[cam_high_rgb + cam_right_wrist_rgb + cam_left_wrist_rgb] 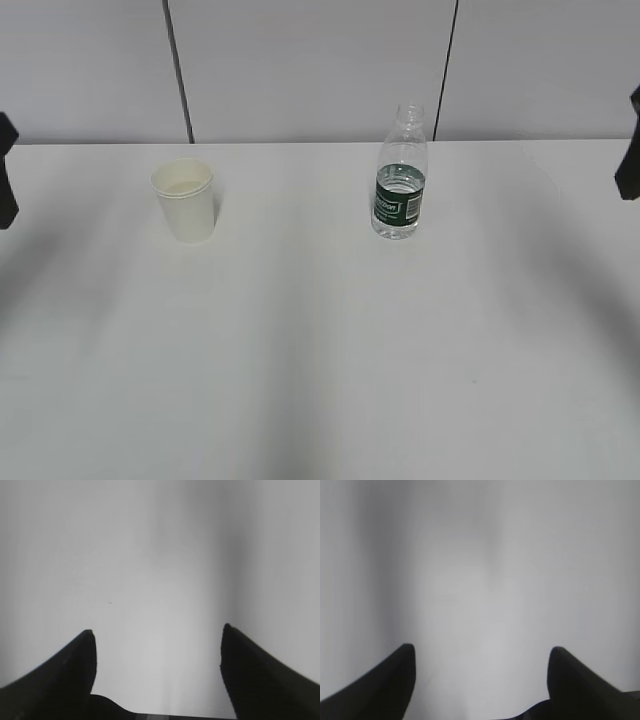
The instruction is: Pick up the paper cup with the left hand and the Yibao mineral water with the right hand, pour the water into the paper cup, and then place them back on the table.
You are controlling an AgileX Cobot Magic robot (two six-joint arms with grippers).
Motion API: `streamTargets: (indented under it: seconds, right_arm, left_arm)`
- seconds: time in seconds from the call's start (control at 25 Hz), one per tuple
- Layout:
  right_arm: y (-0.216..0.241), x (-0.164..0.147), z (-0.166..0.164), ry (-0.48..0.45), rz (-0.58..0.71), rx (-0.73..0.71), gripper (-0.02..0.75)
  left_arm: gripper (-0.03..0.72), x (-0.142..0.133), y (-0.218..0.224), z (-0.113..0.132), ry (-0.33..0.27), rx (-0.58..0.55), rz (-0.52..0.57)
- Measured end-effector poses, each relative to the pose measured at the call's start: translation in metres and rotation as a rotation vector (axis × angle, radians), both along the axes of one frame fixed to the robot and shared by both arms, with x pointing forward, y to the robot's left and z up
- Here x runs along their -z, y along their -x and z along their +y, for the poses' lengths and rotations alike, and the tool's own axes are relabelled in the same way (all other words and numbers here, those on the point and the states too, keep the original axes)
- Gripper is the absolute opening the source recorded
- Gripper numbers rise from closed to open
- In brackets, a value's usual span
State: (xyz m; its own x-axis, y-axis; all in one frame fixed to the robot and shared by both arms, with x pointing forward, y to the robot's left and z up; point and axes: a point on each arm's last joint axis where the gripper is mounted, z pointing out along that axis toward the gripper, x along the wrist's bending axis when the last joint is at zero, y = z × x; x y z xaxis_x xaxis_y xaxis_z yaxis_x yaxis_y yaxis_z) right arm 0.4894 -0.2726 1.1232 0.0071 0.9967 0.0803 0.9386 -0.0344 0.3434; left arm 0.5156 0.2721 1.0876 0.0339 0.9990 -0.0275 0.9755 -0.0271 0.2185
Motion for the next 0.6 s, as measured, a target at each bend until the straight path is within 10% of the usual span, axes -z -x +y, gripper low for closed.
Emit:
streamTargets:
  seconds: [0.6]
  right_arm:
    - [0.102, 0.007, -0.011, 0.012, -0.082, -0.001, 0.571]
  left_arm:
    - [0.496, -0.021, 0.093, 0.011, 0.001, 0.001, -0.133]
